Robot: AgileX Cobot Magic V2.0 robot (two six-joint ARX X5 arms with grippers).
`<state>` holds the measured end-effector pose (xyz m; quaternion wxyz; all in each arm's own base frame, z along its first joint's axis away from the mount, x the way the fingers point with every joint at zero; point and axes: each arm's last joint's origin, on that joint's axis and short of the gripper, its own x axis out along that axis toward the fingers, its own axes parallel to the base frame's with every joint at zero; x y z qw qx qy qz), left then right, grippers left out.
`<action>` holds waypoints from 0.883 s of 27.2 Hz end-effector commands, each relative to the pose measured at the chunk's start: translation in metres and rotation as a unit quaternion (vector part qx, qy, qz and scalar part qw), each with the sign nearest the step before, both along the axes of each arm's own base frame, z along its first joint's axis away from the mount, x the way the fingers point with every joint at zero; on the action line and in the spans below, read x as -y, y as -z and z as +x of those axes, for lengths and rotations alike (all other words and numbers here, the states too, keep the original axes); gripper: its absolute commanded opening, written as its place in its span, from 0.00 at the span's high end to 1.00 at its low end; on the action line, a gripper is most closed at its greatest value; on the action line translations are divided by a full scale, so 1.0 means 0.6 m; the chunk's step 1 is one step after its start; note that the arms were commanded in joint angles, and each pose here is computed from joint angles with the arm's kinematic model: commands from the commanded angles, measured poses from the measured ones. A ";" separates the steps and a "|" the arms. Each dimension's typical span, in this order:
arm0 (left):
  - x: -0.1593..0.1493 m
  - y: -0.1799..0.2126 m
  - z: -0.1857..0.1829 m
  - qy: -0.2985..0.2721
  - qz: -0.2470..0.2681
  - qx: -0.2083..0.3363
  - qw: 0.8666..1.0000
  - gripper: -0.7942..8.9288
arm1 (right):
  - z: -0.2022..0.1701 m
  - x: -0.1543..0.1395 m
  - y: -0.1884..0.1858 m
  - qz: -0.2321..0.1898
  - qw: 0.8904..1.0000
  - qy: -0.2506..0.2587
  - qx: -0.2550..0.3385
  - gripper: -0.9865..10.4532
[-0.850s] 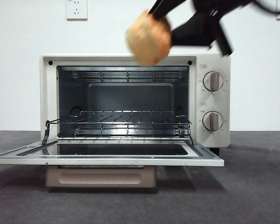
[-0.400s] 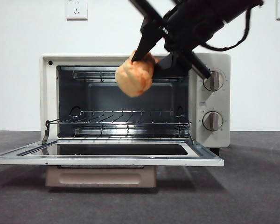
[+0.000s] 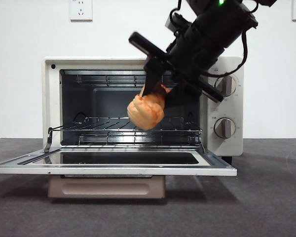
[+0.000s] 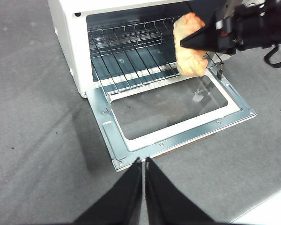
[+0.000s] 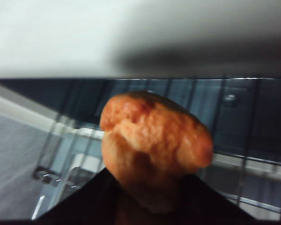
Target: The left arm flap open the oven, the right arm pick bread and place it into oven, the left arm flap close the oven
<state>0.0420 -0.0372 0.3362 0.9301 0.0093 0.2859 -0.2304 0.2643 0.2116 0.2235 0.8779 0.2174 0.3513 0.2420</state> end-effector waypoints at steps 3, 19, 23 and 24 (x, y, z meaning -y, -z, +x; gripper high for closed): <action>-0.001 -0.011 -0.001 0.002 -0.008 0.011 1.000 0.90 | 0.010 -0.005 -0.004 -0.001 0.999 0.028 0.019 0.79; -0.001 -0.011 -0.001 -0.002 -0.004 0.014 1.000 0.90 | 0.019 0.007 -0.006 -0.007 0.998 0.060 0.031 0.58; -0.002 -0.011 -0.001 -0.007 -0.002 0.016 1.000 0.90 | 0.018 0.007 -0.006 -0.007 0.998 0.056 0.027 0.51; -0.002 -0.011 -0.001 -0.008 -0.001 0.017 1.000 0.90 | 0.018 0.007 -0.006 -0.006 0.998 0.052 0.025 0.51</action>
